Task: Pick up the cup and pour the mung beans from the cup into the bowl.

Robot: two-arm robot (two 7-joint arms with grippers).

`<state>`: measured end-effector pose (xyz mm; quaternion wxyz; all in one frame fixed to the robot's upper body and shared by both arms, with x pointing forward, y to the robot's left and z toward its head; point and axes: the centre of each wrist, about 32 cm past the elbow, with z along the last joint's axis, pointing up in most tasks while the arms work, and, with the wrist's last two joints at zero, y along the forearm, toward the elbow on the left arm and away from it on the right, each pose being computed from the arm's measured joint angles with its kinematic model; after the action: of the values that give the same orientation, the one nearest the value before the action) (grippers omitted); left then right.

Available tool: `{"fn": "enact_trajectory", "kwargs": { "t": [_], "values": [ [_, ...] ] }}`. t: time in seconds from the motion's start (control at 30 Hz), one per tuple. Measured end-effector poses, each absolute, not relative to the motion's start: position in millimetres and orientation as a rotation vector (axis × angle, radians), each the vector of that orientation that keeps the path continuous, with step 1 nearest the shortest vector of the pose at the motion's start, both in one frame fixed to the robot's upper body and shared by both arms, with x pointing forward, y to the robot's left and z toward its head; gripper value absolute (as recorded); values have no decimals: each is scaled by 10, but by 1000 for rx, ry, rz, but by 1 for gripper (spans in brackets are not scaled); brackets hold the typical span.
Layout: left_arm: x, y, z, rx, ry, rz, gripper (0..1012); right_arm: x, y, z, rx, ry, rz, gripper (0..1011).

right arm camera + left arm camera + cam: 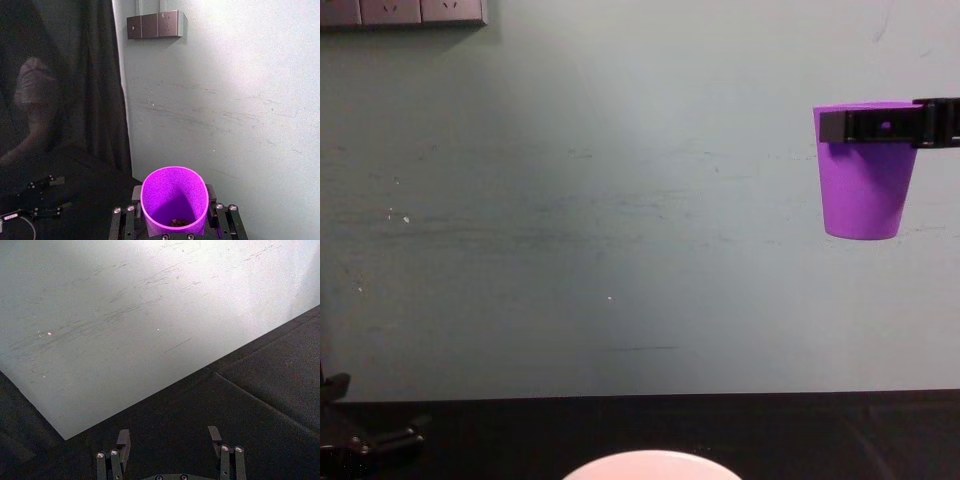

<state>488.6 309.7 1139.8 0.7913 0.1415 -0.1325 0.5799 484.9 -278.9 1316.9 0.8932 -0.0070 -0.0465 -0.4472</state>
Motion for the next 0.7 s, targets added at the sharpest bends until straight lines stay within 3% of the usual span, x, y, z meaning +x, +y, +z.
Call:
{"fn": "enact_trajectory", "kwargs": {
  "t": [0.7],
  "values": [
    [4886, 3096, 11398, 304, -285, 1248, 1003, 4849, -2790, 13168, -15, -96, -928, 726]
  ]
}}
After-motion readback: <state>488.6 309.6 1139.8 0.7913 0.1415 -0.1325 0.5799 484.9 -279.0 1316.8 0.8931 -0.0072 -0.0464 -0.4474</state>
